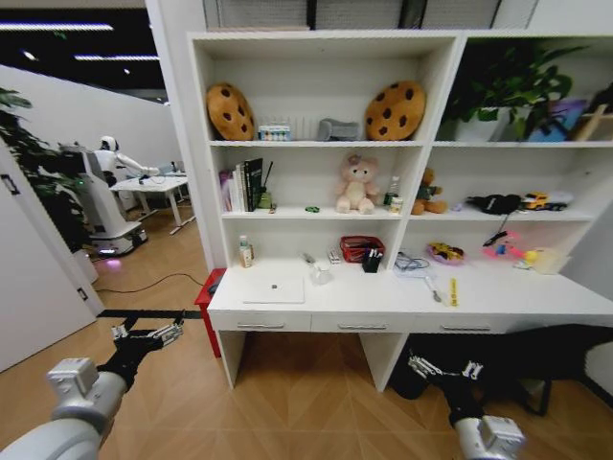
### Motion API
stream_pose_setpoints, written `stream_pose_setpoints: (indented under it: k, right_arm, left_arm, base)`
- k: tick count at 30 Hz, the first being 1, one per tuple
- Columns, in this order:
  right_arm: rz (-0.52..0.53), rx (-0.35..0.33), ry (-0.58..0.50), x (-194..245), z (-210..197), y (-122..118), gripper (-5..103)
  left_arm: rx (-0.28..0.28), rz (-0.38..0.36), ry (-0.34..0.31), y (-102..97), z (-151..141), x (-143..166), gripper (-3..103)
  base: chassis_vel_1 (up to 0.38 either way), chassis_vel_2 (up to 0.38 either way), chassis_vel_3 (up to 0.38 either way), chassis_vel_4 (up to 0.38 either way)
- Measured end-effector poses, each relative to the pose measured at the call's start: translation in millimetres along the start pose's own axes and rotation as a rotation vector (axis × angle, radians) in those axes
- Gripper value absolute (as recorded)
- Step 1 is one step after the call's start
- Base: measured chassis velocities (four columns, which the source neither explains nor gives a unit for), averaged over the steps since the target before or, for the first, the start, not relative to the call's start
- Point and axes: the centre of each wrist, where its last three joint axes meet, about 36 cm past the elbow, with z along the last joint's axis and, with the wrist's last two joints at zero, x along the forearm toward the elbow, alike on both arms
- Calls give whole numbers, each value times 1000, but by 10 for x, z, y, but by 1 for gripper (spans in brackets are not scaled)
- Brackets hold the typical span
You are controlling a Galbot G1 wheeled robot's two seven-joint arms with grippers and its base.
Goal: Organize the objects on the table.
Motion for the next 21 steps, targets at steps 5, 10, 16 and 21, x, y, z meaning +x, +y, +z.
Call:
stream_pose_setpoints:
  k: [5,10,16,21]
  right_arm:
    - [0,0,0,0,0,0,100]
    - [0,0,0,0,0,0,100]
    - [0,0,0,1,1,0,100]
    - [0,0,0,1,1,0,100]
  left_arm:
    - [0,0,0,0,0,0,100]
    - [0,0,0,1,1,0,100]
    - [0,-1,0,1,1,0,100]
    - [0,-1,0,1,1,0,100]
  base:
    - [-52,61,89,-49]
    - [-10,15,3,-21]
    - [18,-12,-26,2]
    - [0,0,0,0]
